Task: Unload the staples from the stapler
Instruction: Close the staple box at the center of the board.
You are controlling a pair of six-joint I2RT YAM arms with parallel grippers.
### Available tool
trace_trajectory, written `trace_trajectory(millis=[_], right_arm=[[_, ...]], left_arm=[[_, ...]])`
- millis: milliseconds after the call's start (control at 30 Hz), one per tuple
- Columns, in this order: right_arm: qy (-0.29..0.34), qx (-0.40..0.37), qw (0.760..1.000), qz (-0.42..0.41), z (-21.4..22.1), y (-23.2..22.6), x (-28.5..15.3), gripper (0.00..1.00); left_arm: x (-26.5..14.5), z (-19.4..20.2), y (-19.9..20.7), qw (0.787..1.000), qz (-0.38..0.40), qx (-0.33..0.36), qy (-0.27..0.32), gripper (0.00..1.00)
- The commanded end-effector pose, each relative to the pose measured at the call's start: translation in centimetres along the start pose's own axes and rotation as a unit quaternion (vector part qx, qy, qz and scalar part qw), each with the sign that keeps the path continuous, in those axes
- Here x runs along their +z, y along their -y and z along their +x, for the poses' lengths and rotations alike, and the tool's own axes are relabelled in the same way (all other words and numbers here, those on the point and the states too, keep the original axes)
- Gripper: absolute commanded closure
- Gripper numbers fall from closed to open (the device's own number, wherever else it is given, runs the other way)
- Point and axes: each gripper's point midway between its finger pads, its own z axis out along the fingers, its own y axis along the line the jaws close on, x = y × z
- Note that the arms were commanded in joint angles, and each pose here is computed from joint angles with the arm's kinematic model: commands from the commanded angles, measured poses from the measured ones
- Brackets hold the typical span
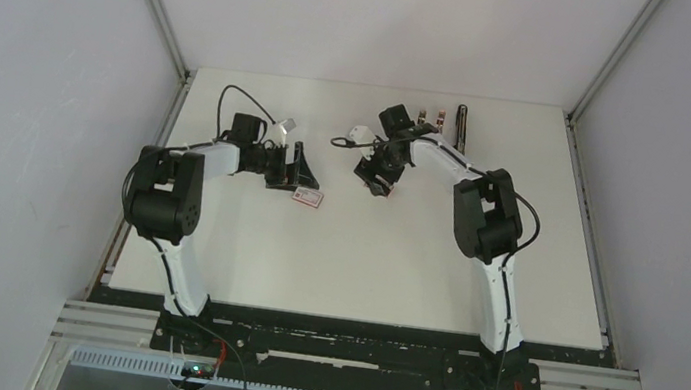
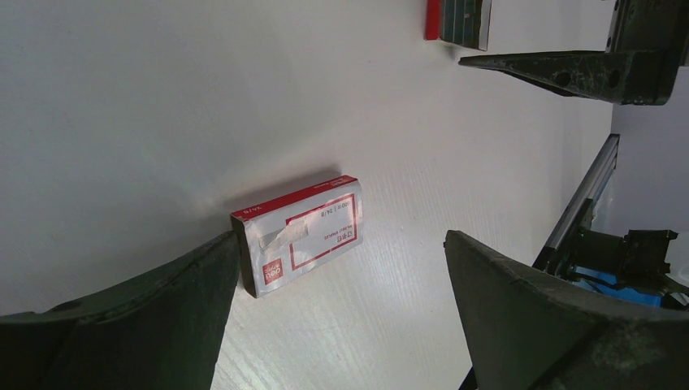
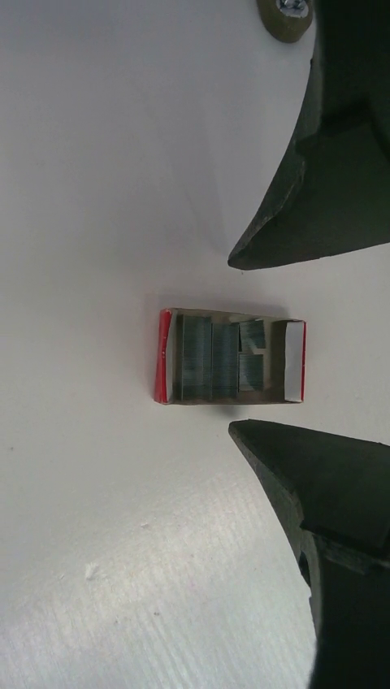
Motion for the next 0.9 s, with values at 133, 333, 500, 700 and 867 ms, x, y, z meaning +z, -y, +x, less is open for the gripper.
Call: trace_trajectory(millis=[133, 333, 500, 700, 867], right_arm=[[-0.010, -0.010, 1.000, 0.008, -0.7, 0.2, 0.1, 0.40], [-0.011, -0.019, 1.000, 0.001, -0.8, -0.3, 0.3, 0.50], [-0.006, -0.025, 1.000, -0.006, -1.0, -0.9, 0.2, 0.53], [0.000, -0.029, 0.999, -0.014, -1.1, -1.6, 0.0, 0.64], [0.003, -0.034, 0.999, -0.018, -1.1, -2.2, -0.5, 0.63]], left_arm=[[0.0, 0.6, 0.3, 1.000, 0.017, -0.006, -0.001, 0.00], [0.0, 0.6, 0.2, 1.000, 0.019, -0.009, -0.001, 0.00], [0.0, 0.5, 0.1, 1.000, 0.020, -0.011, -0.001, 0.00], [0.0, 0.5, 0.1, 1.000, 0.021, -0.015, -0.001, 0.00], [0.1, 0.5, 0.1, 1.000, 0.022, -0.016, -0.002, 0.00]])
